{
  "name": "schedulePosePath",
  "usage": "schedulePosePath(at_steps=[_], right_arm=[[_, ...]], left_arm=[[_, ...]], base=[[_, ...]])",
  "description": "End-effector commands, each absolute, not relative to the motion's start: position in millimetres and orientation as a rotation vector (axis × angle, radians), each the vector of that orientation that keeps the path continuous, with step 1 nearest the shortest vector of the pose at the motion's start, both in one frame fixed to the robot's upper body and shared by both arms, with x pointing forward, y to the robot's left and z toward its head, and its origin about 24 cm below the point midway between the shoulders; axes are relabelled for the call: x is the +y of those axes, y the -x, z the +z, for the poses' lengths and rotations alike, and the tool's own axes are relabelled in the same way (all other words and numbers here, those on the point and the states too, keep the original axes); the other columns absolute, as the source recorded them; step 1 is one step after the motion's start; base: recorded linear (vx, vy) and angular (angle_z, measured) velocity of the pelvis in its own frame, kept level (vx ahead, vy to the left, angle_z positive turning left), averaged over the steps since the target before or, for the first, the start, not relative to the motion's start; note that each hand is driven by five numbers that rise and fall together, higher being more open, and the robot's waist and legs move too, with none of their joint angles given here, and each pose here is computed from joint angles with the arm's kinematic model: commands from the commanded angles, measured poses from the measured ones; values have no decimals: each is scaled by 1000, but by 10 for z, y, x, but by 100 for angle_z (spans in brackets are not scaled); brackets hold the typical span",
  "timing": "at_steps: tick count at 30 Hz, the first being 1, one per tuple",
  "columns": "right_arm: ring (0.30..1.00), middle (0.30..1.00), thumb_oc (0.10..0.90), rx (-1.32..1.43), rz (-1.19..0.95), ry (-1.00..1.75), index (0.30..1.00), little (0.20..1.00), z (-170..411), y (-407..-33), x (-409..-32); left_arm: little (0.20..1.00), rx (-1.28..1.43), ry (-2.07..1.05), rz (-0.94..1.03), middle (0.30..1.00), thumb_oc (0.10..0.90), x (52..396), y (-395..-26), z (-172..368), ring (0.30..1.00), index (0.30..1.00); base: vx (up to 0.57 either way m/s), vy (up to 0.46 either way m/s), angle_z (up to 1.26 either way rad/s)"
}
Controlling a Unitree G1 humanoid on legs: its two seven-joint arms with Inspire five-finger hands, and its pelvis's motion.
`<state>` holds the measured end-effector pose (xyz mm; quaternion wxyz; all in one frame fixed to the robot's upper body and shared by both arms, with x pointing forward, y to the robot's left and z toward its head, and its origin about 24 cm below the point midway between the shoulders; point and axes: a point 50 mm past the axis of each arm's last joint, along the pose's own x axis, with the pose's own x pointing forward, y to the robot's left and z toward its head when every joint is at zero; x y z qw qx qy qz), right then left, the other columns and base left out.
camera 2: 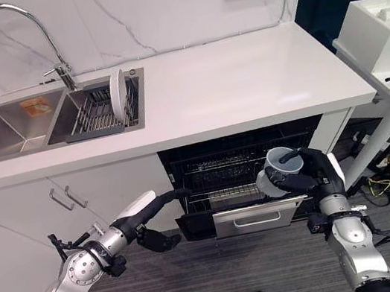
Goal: Place the dishes in the dishwasher.
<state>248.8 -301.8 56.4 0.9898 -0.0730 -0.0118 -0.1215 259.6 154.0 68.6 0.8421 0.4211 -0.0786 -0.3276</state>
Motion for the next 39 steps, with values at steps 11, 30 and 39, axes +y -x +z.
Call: schedulePosePath(at_steps=[11, 30, 39], right_arm=[[300, 300, 400, -370, -308, 282, 300, 300, 1520, -2861, -3203], [300, 300, 400, -484, -353, 345, 300, 300, 2276, -3132, -3348], [300, 300, 400, -516, -377, 342, 300, 300, 2526, -3222, -3384]], left_arm=[[900, -501, -1055, -712, 900, 800, 1245, -2754, 1191, 900, 900], [900, -641, -1323, -812, 900, 800, 1090, -2888, 1591, 900, 900], [900, -689, -1392, -803, 900, 800, 1087, -2948, 1756, 900, 900]], base=[[60, 1, -1], [-19, 4, -1], [-56, -33, 1]])
